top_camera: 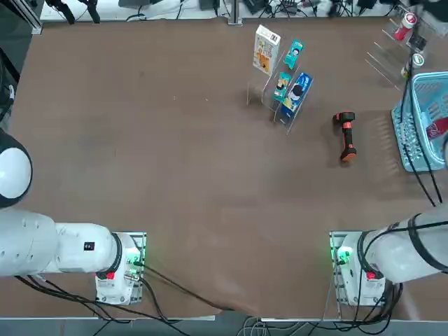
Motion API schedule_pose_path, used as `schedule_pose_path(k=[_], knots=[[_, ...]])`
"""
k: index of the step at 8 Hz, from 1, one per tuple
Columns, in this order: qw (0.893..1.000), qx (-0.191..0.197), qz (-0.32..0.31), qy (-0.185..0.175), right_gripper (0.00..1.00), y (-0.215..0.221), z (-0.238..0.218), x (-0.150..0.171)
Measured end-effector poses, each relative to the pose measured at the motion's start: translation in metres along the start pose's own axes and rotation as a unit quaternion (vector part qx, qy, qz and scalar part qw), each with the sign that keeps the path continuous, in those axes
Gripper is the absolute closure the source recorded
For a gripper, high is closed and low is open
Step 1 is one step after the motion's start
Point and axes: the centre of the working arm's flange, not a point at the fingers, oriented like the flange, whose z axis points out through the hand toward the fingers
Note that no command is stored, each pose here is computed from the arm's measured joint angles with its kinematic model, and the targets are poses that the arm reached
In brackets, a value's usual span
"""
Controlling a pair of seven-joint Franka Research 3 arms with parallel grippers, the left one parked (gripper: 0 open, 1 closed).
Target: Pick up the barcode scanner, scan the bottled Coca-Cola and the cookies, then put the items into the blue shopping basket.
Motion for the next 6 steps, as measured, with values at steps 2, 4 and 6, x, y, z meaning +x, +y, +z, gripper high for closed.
schedule_pose_path(k=[2,4,6], knots=[[1.000,-0.002,0.007,0.011,0.00,-0.073,0.028,0.057],[1.000,-0.006,-0.005,0.021,0.00,-0.110,0.069,0.093],[1.000,-0.008,-0.015,0.015,0.00,-0.122,0.094,0.103]])
